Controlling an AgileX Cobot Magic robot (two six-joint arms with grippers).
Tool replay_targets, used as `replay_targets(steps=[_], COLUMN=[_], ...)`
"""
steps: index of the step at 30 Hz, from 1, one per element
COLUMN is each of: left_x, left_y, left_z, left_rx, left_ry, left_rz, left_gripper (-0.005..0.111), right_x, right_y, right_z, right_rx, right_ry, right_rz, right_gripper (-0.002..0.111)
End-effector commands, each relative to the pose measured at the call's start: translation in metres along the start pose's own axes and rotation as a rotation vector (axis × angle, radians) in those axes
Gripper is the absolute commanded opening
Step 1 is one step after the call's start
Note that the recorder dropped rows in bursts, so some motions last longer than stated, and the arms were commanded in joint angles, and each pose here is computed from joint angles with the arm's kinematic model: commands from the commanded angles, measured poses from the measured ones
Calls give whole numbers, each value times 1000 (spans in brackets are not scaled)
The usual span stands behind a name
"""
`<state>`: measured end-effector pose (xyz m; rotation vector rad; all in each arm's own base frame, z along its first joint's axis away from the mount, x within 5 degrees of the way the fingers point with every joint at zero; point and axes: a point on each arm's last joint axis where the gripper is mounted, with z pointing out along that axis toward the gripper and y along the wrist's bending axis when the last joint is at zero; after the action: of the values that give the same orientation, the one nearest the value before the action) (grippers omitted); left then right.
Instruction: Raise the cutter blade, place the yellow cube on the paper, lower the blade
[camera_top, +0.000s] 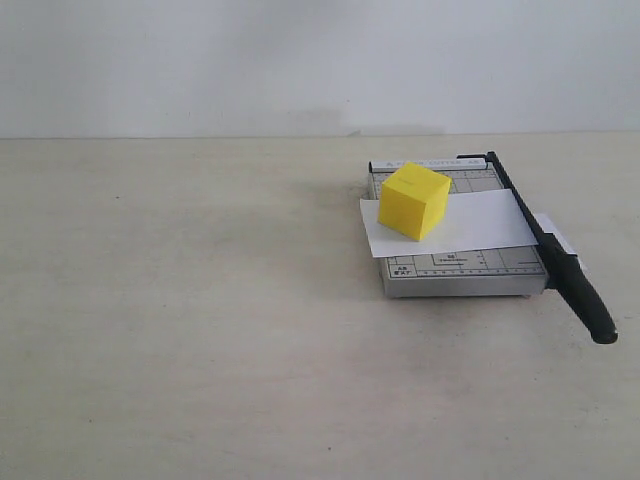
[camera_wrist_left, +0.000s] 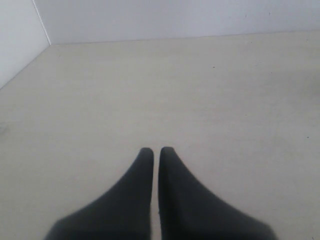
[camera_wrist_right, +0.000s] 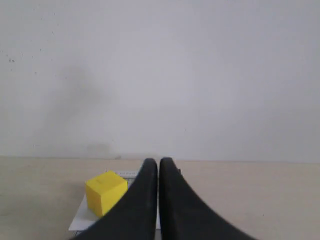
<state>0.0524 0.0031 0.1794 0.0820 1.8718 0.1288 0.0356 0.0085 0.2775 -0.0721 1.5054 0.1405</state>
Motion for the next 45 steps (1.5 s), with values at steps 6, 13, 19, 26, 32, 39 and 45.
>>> replay_targets(steps=[6,13,19,26,32,39,45], left_x=[1,1,1,1,1,1,1], left_y=[0,0,0,0,0,0,0], left_z=[0,0,0,0,0,0,0], left_rx=[-4,-4,-4,-4,-4,-4,-4], left_ry=[-2,-2,-2,-2,-2,-2,-2], left_rz=[5,5,5,5,5,5,5], left_gripper=[4,4,4,4,4,4,4], right_x=[7,23,29,53,78,76,79], right_y=[1,3,3,-3,-8,-9,-9], right_z=[-1,-3,-1,9,15,15,15], right_rx=[-9,-36,-35,4,41,51,55], right_ry=[58,229,245,171,122,92,129], right_rz=[-7,-10,-8,10,-8,-33,-11], right_gripper=[1,1,1,1,1,1,1])
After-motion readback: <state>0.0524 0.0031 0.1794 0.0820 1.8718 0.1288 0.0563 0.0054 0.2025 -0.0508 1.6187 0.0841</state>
